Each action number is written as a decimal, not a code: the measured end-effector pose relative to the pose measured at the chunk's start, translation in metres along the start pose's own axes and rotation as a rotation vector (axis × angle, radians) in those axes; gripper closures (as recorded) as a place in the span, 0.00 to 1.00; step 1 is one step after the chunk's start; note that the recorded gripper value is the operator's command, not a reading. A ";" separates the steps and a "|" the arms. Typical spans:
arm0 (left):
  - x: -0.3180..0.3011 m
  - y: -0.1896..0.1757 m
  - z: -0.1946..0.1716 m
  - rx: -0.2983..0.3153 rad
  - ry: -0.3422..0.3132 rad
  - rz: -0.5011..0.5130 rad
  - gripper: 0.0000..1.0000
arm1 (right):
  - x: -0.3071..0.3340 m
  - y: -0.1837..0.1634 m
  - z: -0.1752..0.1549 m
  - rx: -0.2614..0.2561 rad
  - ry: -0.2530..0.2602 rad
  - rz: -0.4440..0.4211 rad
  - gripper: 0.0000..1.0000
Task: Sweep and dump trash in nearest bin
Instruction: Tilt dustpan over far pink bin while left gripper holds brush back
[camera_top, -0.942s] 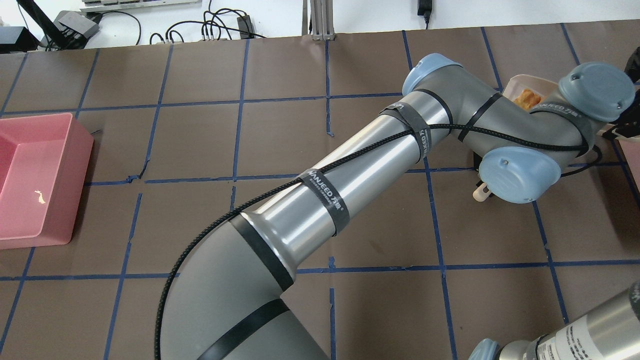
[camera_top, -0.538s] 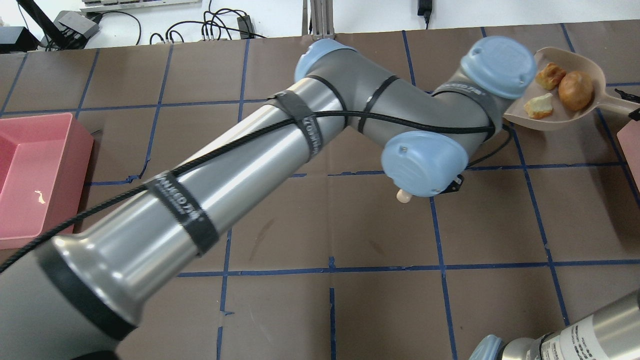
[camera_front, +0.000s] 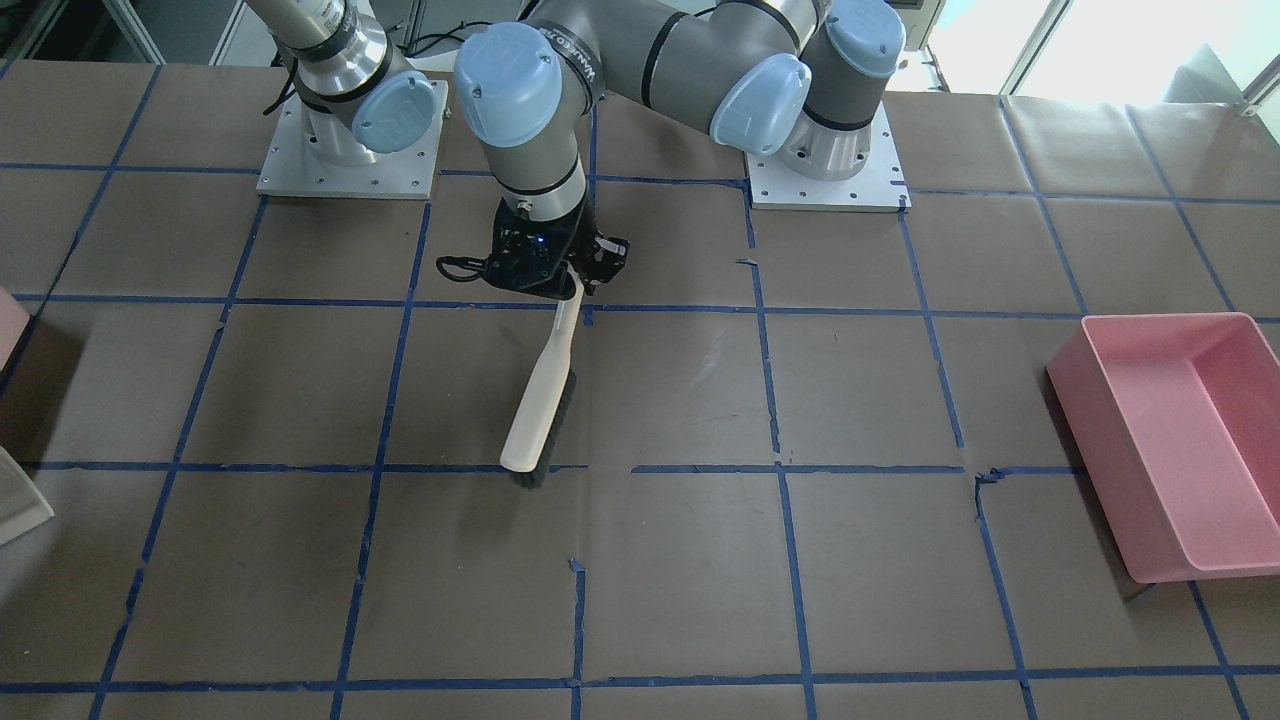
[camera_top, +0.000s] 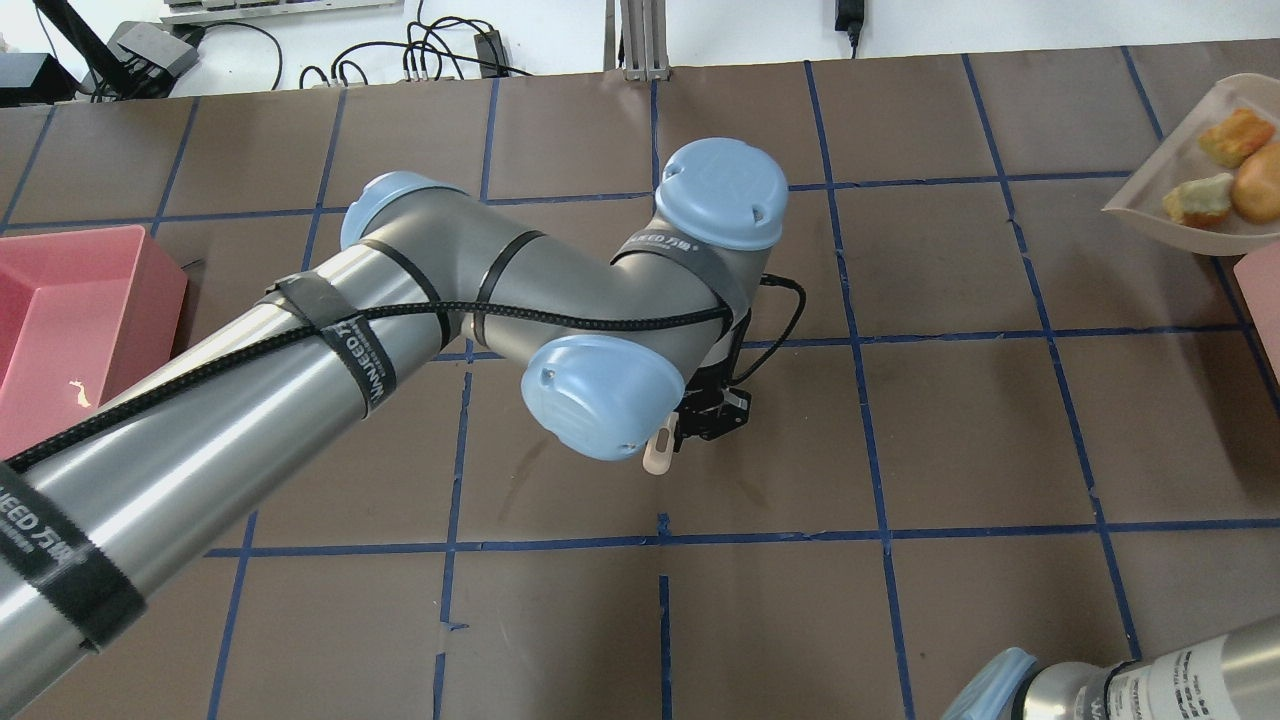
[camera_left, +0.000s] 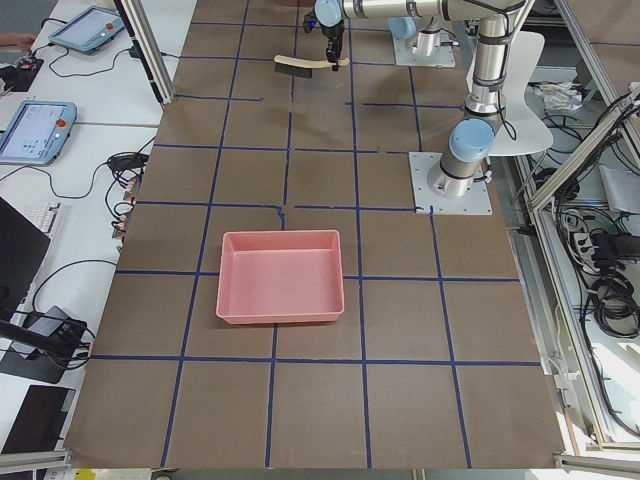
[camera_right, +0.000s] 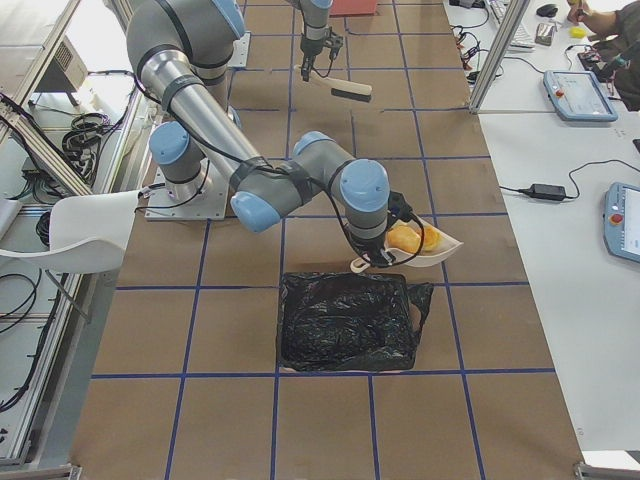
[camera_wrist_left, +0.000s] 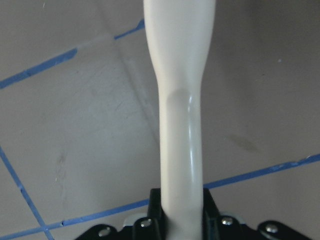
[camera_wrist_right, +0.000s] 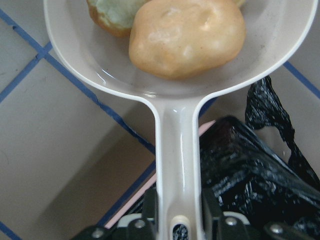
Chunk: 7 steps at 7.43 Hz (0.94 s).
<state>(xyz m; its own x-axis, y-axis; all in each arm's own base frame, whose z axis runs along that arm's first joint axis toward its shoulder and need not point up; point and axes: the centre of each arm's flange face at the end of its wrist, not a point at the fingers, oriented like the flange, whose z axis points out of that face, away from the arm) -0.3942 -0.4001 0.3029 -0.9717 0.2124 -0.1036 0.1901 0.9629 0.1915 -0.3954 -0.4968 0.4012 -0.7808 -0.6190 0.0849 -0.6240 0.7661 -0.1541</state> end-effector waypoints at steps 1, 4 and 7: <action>-0.005 0.011 0.013 -0.026 0.023 -0.030 0.99 | -0.001 0.032 -0.023 0.010 0.025 0.053 0.91; -0.005 0.020 0.046 -0.010 0.135 -0.100 0.99 | -0.018 0.133 -0.079 0.042 0.035 0.211 0.91; -0.014 0.016 0.063 -0.017 0.147 -0.244 0.99 | -0.050 0.189 -0.120 0.001 0.020 0.319 0.91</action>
<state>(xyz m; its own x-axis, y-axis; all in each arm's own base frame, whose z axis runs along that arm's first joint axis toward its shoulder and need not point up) -0.3684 -0.3776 0.2463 -0.9986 -0.0527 -0.0065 -0.0530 0.9794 0.1949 -0.4776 -0.3001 0.4859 -0.9374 -0.3443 0.0518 -0.3480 0.9207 -0.1768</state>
